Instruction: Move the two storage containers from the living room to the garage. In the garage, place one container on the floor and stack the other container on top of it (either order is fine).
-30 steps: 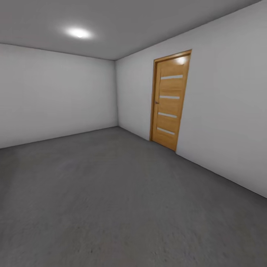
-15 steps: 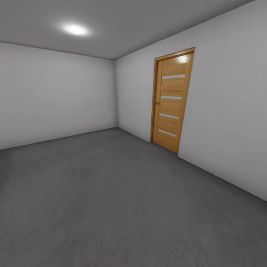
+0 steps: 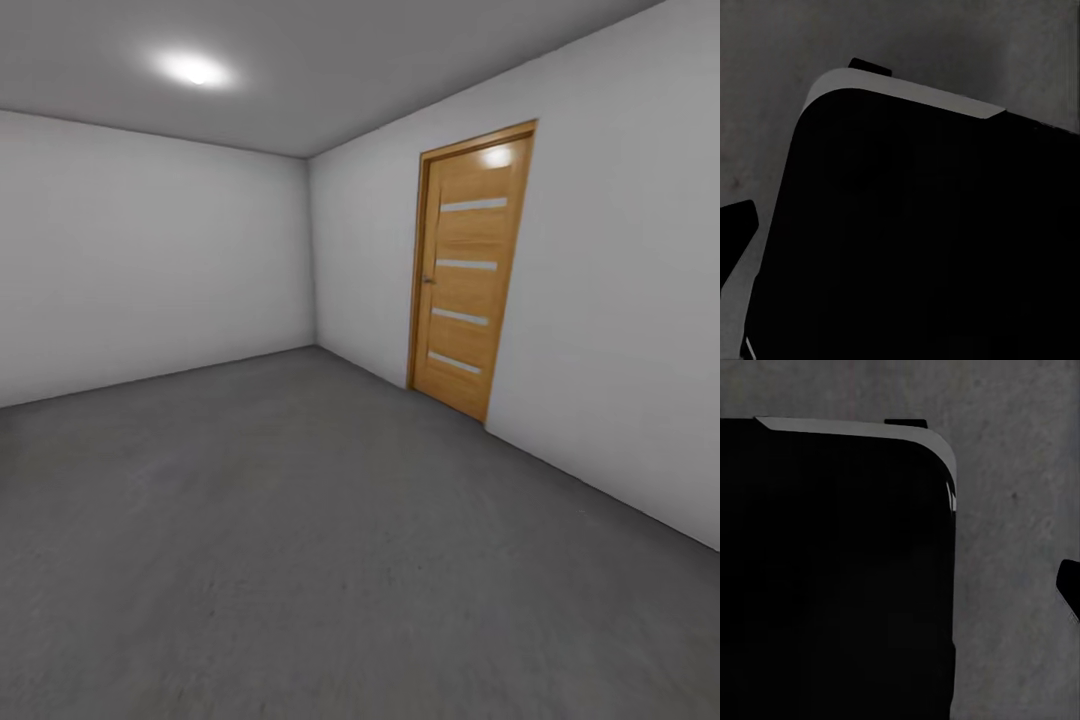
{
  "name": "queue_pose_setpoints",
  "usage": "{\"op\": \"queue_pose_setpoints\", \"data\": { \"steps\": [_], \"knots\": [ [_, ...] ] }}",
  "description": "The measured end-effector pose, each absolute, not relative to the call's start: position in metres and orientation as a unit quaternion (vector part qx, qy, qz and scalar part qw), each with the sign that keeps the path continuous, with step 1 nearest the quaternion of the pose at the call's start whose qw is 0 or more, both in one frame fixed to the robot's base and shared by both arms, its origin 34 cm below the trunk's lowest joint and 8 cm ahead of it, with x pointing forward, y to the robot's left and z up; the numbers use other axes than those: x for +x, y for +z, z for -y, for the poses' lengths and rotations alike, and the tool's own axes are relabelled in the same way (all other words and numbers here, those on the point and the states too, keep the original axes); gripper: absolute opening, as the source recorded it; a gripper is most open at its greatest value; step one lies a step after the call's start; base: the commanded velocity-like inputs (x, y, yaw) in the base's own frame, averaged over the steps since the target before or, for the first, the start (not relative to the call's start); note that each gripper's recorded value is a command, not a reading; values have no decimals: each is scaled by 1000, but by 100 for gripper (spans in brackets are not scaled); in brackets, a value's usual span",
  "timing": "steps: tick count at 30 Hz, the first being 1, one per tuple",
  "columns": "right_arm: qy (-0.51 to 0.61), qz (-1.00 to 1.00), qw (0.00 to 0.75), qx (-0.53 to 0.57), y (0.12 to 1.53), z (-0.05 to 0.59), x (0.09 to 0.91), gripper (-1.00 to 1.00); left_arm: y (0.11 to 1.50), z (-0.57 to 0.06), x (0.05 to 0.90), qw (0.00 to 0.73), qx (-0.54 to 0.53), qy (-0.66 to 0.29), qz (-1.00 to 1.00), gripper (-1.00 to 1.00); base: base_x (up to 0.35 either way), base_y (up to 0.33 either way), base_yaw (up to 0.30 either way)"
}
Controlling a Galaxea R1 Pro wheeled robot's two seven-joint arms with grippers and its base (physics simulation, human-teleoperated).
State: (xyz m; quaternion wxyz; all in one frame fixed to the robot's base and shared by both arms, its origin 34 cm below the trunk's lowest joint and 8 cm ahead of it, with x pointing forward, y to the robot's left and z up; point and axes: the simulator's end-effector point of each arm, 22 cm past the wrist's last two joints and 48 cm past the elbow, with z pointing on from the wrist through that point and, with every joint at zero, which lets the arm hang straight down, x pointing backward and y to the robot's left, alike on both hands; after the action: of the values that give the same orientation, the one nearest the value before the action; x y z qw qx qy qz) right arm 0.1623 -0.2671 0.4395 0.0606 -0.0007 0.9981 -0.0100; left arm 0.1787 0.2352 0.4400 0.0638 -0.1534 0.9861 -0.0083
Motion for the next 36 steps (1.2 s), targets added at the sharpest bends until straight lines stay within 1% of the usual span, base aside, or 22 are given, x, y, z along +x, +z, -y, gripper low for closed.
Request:
{"op": "queue_pose_setpoints", "data": {
  "steps": [36],
  "knots": [
    [-10,-998,61,-1,440,267,162,100,440,-235,178,63,-155,-8,-986,100,325,0,0]
  ]
}}
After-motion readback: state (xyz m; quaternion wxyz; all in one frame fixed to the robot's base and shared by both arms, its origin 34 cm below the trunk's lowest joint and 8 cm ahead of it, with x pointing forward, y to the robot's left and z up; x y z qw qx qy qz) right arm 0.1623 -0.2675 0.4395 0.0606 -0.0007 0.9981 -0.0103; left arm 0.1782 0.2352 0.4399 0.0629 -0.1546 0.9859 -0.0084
